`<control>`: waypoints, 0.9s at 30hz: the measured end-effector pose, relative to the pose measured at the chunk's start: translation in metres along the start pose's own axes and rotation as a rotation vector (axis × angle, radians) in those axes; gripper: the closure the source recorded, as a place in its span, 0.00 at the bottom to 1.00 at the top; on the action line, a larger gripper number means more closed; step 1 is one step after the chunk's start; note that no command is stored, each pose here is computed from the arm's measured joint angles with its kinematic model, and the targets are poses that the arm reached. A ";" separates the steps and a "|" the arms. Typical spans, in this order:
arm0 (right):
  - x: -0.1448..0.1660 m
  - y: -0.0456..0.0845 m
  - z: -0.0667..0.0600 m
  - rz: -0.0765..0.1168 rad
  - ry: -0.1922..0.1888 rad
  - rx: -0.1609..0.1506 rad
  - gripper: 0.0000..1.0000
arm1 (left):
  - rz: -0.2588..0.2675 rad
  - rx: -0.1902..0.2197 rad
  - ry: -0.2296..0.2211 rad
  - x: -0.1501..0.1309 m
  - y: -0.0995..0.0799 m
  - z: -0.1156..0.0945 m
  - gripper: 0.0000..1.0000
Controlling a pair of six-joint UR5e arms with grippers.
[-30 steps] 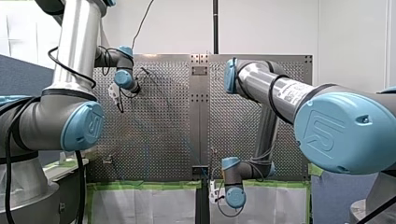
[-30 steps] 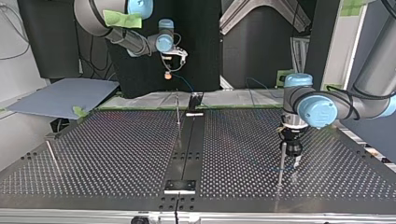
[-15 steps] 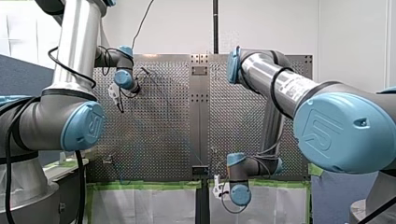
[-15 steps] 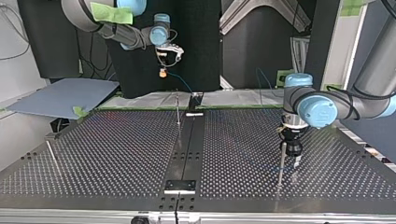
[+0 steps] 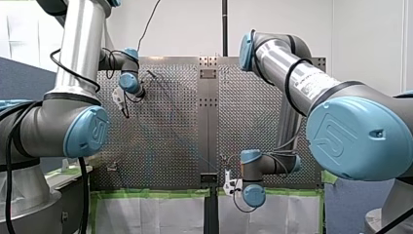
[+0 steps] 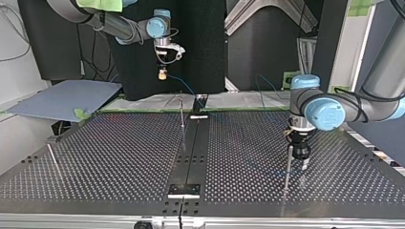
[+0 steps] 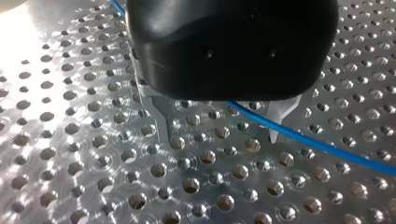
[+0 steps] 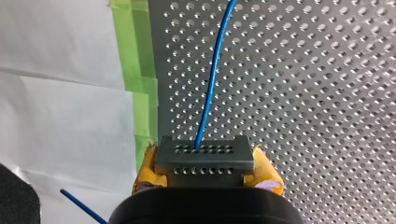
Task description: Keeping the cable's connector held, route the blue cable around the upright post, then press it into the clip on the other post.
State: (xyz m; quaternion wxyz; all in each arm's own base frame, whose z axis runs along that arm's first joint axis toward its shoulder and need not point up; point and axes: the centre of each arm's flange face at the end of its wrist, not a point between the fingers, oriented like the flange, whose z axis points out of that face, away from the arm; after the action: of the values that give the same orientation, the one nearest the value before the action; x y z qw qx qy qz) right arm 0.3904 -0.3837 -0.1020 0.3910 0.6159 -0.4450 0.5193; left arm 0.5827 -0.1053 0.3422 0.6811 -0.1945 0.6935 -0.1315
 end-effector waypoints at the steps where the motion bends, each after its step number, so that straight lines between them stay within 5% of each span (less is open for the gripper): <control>1: 0.001 0.001 0.000 0.004 0.006 0.000 1.00 | -0.008 -0.007 0.002 0.000 0.001 0.000 0.00; 8: 0.002 0.006 0.002 0.017 0.022 -0.004 1.00 | -0.064 -0.057 0.020 0.002 0.005 -0.005 0.00; 27: 0.002 0.012 0.004 0.009 0.010 -0.006 1.00 | -0.249 -0.053 0.035 0.001 0.010 -0.004 0.00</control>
State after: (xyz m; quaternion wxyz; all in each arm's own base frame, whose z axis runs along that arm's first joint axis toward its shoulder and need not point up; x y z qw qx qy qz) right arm 0.3805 -0.3910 -0.1009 0.3928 0.6100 -0.4474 0.5230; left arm 0.5774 -0.0977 0.3369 0.6418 -0.2948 0.6790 -0.2002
